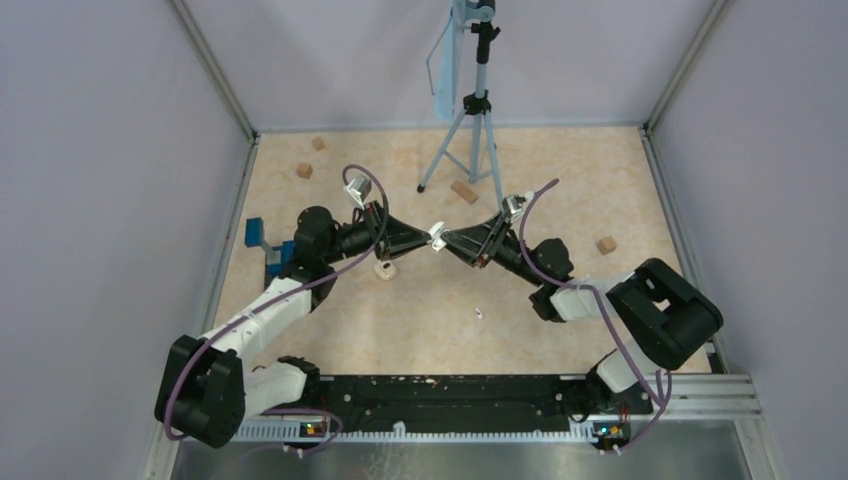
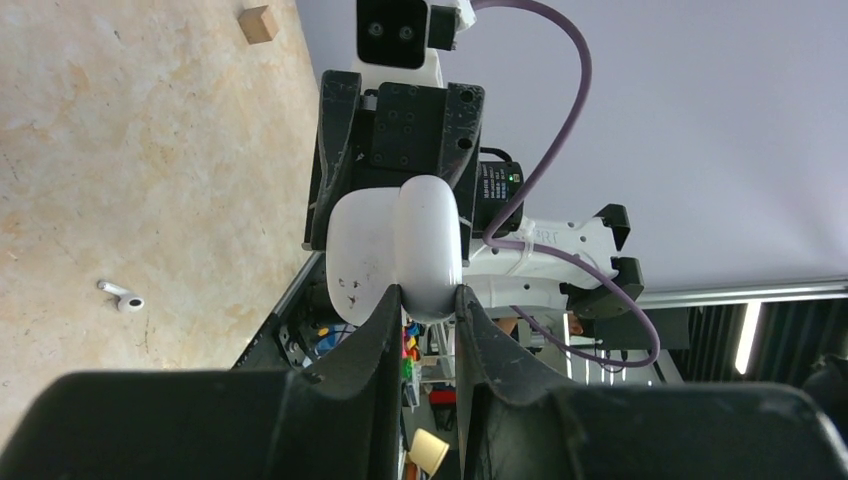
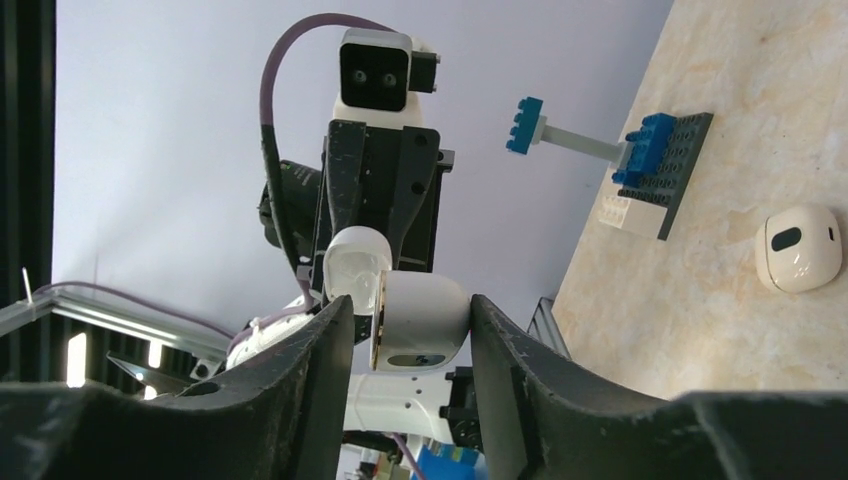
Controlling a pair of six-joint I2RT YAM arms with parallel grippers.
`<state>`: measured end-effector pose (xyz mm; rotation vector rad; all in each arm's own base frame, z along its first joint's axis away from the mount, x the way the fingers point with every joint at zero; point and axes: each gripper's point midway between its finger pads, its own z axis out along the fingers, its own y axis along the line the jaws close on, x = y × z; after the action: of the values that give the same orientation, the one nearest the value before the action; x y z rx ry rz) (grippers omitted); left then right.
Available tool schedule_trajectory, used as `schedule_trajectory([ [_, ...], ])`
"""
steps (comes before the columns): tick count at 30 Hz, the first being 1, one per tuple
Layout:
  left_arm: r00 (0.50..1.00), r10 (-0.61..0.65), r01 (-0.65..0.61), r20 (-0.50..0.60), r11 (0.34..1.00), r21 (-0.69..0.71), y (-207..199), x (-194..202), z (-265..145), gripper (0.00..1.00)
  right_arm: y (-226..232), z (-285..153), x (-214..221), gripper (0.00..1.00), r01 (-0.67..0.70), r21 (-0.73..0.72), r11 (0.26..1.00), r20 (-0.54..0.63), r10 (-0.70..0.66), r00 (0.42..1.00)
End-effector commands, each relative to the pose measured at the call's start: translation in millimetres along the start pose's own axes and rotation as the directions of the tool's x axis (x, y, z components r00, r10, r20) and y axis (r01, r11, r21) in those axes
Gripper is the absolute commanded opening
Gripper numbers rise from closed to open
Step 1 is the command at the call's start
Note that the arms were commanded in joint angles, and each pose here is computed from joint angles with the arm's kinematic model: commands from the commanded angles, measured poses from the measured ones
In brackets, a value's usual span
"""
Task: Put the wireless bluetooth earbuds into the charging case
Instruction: Pass from the left arm to the right, then pass from the right arm to the left
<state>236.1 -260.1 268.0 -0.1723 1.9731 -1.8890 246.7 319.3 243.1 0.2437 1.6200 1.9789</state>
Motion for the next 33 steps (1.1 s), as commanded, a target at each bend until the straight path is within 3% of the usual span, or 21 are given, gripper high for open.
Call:
schedule_trajectory([
  [1, 0.998, 0.055, -0.055, 0.017, 0.997, 0.045, -12, -1, -4, 0.0, 30, 7, 0, 0.42, 0.035, -0.12, 0.992, -0.009, -0.036, 0.999],
  [7, 0.999, 0.045, -0.045, 0.007, 0.999, 0.01, -7, -2, -3, 0.03, 28, 7, 2, 0.19, 0.015, -0.127, 0.992, -0.021, -0.018, 1.0],
  [12, 0.996, 0.089, -0.089, -0.027, 0.996, -0.019, -7, -6, -7, 0.67, 23, 6, 7, 0.0, 0.011, -0.103, 0.995, -0.059, -0.017, 0.998],
  [17, 0.985, 0.172, -0.174, -0.027, 0.975, -0.136, 0, -20, -22, 0.98, 11, 1, 11, 0.0, 0.025, -0.022, 0.999, -0.156, -0.028, 0.987],
  [21, 0.977, 0.213, -0.21, -0.015, 0.948, -0.24, 16, -23, -35, 0.99, 7, -4, 19, 0.0, 0.043, 0.013, 0.999, -0.262, -0.038, 0.964],
  [26, 0.976, 0.215, -0.218, -0.039, 0.965, -0.143, 11, -10, -37, 0.99, -5, -9, 32, 0.0, 0.123, 0.068, 0.99, -0.39, -0.087, 0.917],
  [33, 0.952, 0.191, -0.207, -0.239, 0.978, -0.04, 11, 18, -40, 0.99, -3, -16, 41, 0.0, 0.215, 0.023, 0.976, -0.522, -0.172, 0.835],
])
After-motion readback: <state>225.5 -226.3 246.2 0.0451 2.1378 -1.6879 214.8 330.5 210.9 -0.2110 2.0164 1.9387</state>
